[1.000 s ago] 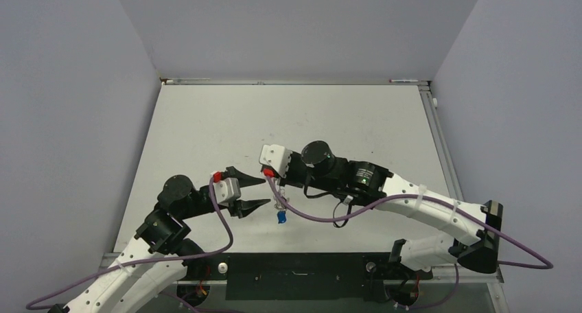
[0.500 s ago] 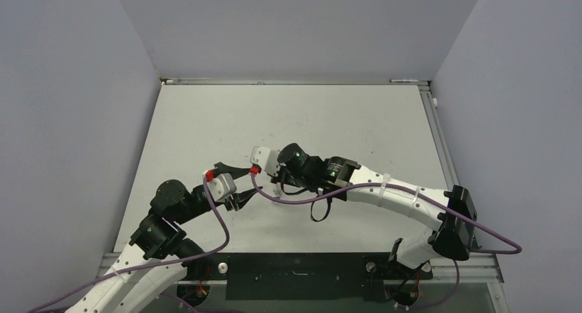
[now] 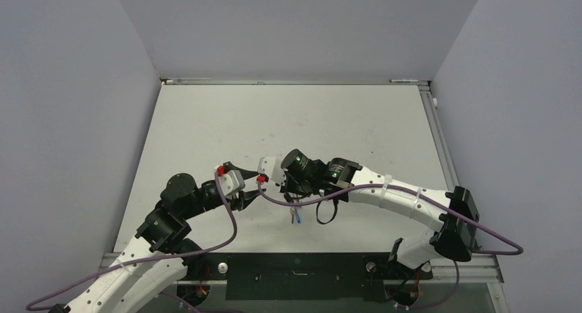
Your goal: Put the keys on the keyring
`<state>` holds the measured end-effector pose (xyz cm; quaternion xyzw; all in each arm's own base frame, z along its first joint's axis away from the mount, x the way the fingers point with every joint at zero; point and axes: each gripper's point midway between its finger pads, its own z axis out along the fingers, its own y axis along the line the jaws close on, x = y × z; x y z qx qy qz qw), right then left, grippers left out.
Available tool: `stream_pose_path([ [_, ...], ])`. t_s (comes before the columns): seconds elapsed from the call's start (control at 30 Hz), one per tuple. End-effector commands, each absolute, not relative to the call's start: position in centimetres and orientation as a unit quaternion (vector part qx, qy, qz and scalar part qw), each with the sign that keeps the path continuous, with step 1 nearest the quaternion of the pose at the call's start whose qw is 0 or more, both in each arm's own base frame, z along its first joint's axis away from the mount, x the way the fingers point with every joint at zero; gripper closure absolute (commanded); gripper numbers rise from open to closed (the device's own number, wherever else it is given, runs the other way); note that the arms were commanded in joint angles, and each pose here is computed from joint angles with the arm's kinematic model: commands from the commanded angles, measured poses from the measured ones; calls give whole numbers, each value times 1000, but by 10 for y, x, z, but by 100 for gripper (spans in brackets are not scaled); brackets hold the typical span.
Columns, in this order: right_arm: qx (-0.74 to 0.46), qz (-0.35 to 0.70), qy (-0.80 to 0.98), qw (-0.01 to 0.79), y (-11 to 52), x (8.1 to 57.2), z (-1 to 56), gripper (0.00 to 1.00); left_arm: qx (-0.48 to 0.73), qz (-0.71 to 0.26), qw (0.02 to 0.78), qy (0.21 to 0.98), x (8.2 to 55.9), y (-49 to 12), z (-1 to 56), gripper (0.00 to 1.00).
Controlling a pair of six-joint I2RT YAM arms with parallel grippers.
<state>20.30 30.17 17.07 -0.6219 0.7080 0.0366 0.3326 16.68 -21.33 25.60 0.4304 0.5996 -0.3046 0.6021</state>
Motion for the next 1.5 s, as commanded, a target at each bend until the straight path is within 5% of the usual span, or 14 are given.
stream_pose_path([
  [0.0,-631,129,652,401,327,174,234,95,443,-335,608,567,155,-220,274,55],
  [0.3,-663,154,619,392,341,143,239,95,467,-391,569,552,140,-238,262,56],
  [0.9,-672,172,602,396,348,132,243,95,490,-433,529,541,125,-252,251,77],
  [1.47,-671,184,591,408,350,127,251,95,495,-418,518,558,127,-255,239,72],
])
